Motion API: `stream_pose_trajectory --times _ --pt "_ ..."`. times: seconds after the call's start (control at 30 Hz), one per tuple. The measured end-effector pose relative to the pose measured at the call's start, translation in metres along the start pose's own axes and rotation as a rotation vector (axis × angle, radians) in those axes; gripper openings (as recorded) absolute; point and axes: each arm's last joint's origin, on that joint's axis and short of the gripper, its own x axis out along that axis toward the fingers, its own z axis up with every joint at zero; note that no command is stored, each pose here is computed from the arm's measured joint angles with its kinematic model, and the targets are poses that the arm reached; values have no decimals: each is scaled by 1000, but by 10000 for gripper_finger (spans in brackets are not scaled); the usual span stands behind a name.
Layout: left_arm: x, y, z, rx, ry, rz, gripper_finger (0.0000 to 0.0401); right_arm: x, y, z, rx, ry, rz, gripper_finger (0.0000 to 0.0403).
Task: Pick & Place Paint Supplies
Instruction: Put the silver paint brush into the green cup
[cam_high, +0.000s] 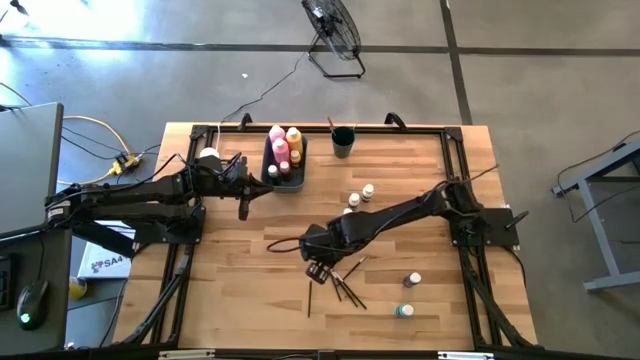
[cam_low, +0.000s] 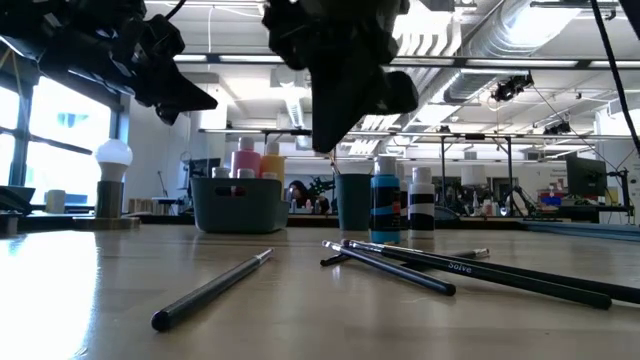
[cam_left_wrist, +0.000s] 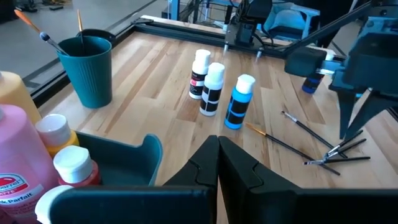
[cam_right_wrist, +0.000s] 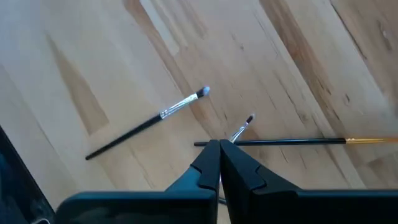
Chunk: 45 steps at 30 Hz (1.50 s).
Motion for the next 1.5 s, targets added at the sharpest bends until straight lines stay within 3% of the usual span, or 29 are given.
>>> stream_pose_trajectory --times 0.33,0.5,0.77,0.93,1.2,1.5 --pt "0 0 -1 -4 6 0 3 0 -17 17 83 -29 -29 4" --pt "0 0 -1 -3 6 0 3 12 -31 13 96 18 -82 11" --pt "0 0 -1 -3 5 -1 3 20 -34 12 26 30 -42 86" --pt "0 0 -1 -1 6 -1 3 20 -34 12 46 31 -32 131" --pt "0 0 -1 -1 6 -1 3 22 -32 15 48 2 -23 125" --pt "0 0 -1 -2 10 -1 3 49 -32 13 42 47 -23 121"
